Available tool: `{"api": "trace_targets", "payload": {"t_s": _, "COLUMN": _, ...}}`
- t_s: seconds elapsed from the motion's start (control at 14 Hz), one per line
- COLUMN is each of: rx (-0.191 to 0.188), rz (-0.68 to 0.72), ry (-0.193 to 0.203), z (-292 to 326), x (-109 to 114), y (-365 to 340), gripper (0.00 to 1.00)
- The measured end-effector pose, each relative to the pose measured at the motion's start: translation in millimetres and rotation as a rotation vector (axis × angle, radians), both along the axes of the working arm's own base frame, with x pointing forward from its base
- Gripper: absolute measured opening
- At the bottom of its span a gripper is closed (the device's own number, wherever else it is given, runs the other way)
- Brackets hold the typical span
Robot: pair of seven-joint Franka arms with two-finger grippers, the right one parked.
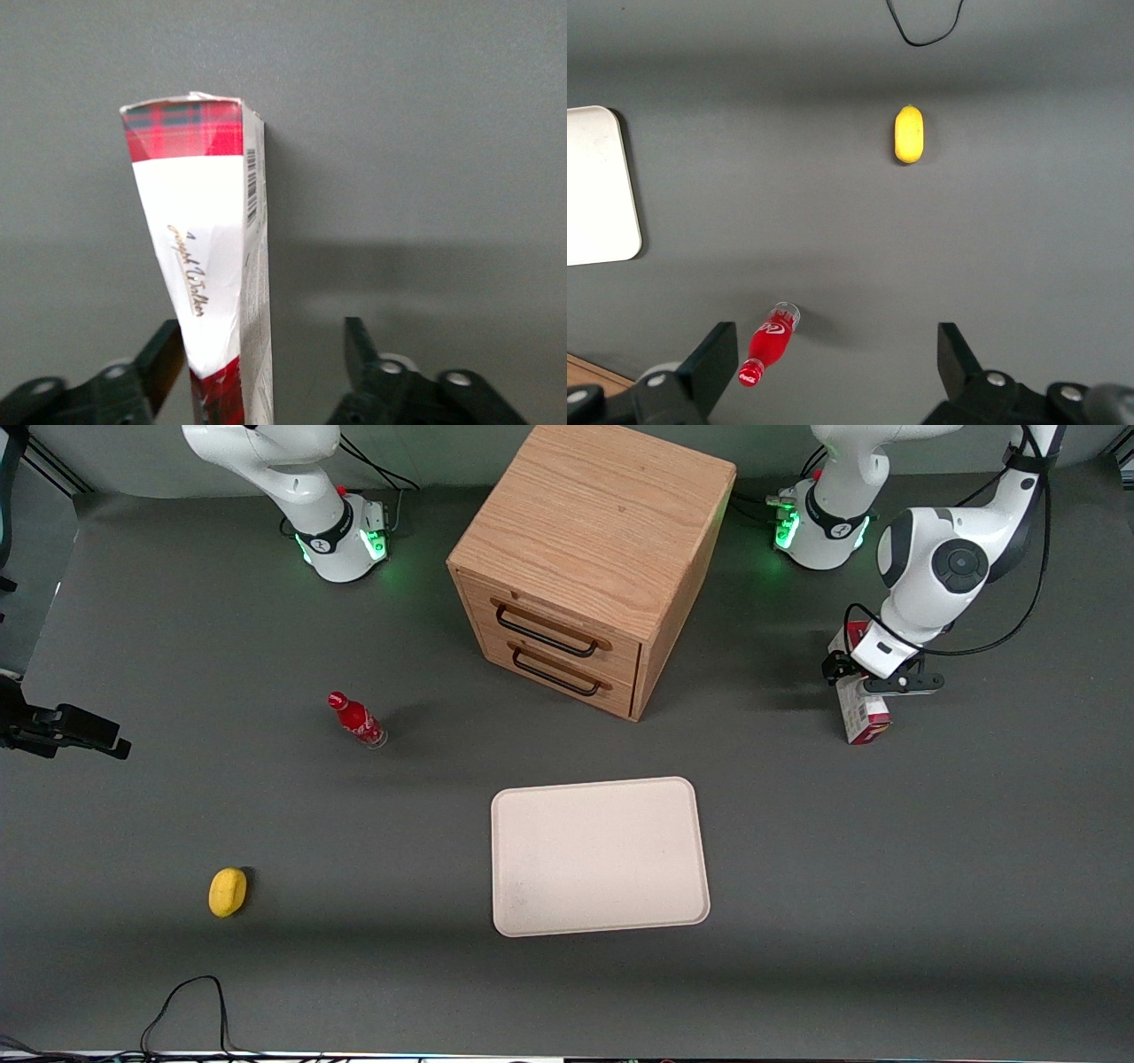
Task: Place red cookie box on tray
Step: 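Close the left gripper around the cookie box's lower end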
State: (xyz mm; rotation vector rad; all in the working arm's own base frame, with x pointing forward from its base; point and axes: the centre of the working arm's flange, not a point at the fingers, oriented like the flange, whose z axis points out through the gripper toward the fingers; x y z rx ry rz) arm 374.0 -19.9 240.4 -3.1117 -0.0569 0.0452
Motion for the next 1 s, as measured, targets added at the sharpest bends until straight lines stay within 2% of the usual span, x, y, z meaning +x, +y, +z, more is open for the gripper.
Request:
{"api": "trace_targets", "payload": {"t_s": 0.14, "rx": 0.0, "rz": 0.0, "ry": 0.004, "z": -1.7, "x": -0.4, "y": 0.3, "gripper": 0.51}}
{"api": "trace_targets", "payload": {"t_s": 0.29, "rx": 0.0, "rz": 0.0, "ry": 0.007, "z": -2.7, "x": -0.6, "y": 1.0, "gripper": 0.33}}
{"api": "trace_targets", "payload": {"t_s": 0.36, "rx": 0.001, "rz": 0.0, "ry": 0.008, "z": -2.8, "x": -0.6, "y": 1.6, "gripper": 0.2}}
{"api": "trace_targets", "payload": {"t_s": 0.5, "rx": 0.001, "rz": 0.0, "ry": 0.011, "z": -3.3, "x": -0.8, "y": 2.1, "gripper": 0.04}}
{"api": "trace_targets", "payload": {"t_s": 0.64, "rx": 0.002, "rz": 0.002, "ry": 0.027, "z": -2.1, "x": 0.7, "y": 2.2, "gripper": 0.03}}
{"api": "trace_targets", "payload": {"t_s": 0.79, "rx": 0.007, "rz": 0.004, "ry": 0.065, "z": 7.0, "x": 8.3, "y": 2.1, "gripper": 0.03}}
{"api": "trace_targets", "payload": {"t_s": 1.0, "rx": 0.017, "rz": 0.006, "ry": 0.098, "z": 46.1, "x": 33.7, "y": 0.9, "gripper": 0.03}}
